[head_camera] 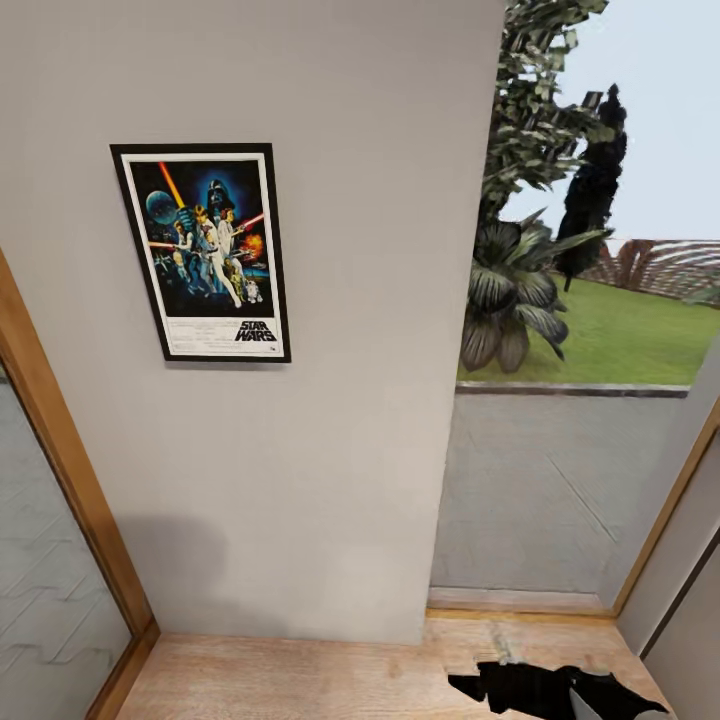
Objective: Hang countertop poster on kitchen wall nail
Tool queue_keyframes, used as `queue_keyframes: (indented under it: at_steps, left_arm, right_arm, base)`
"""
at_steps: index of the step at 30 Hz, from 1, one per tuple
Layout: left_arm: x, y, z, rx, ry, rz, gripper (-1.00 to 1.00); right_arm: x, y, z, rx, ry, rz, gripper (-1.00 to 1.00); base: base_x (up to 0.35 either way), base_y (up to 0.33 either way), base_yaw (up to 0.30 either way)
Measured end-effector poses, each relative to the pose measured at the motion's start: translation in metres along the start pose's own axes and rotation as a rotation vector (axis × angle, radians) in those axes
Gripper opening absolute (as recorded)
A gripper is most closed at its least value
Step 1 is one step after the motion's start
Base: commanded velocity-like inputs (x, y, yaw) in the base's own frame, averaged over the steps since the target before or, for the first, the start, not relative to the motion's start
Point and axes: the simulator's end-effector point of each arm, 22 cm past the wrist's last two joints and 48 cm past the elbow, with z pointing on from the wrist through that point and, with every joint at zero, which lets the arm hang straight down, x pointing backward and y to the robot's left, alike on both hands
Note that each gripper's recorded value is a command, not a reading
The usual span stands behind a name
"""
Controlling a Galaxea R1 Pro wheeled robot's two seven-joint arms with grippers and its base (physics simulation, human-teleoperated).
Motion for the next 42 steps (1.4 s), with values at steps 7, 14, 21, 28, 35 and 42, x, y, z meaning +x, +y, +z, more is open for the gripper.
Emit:
queue_keyframes:
  at_steps: [7, 14, 21, 28, 35, 42]
  left_arm:
    - [0.064, -0.002, -0.010, -0.016, 0.125, -0.074, 1.00]
    - [0.133, 0.015, -0.026, -0.207, 0.249, -0.142, 1.00]
    - [0.166, 0.009, -0.033, -0.328, 0.299, -0.163, 1.00]
    - [0.179, -0.002, -0.034, -0.349, 0.315, -0.182, 1.00]
    - [0.187, -0.011, -0.035, -0.346, 0.328, -0.197, 1.00]
    - [0.191, -0.013, -0.036, -0.345, 0.335, -0.202, 1.00]
  right_arm:
    - [0.151, -0.044, -0.023, 0.269, 0.205, 0.161, 1.00]
    - [0.235, -0.086, -0.053, 0.698, 0.333, 0.155, 1.00]
    - [0.276, -0.087, -0.076, 0.791, 0.396, 0.161, 1.00]
    - [0.303, -0.081, -0.087, 0.806, 0.434, 0.170, 1.00]
    - [0.305, -0.081, -0.088, 0.807, 0.436, 0.170, 1.00]
    - [0.304, -0.081, -0.088, 0.806, 0.433, 0.168, 1.00]
  base:
    - [0.000, 0.000, 0.000]
    - [0.000, 0.000, 0.000]
    - [0.000, 0.000, 0.000]
    - [0.000, 0.000, 0.000]
    - [0.000, 0.000, 0.000]
    - [0.000, 0.000, 0.000]
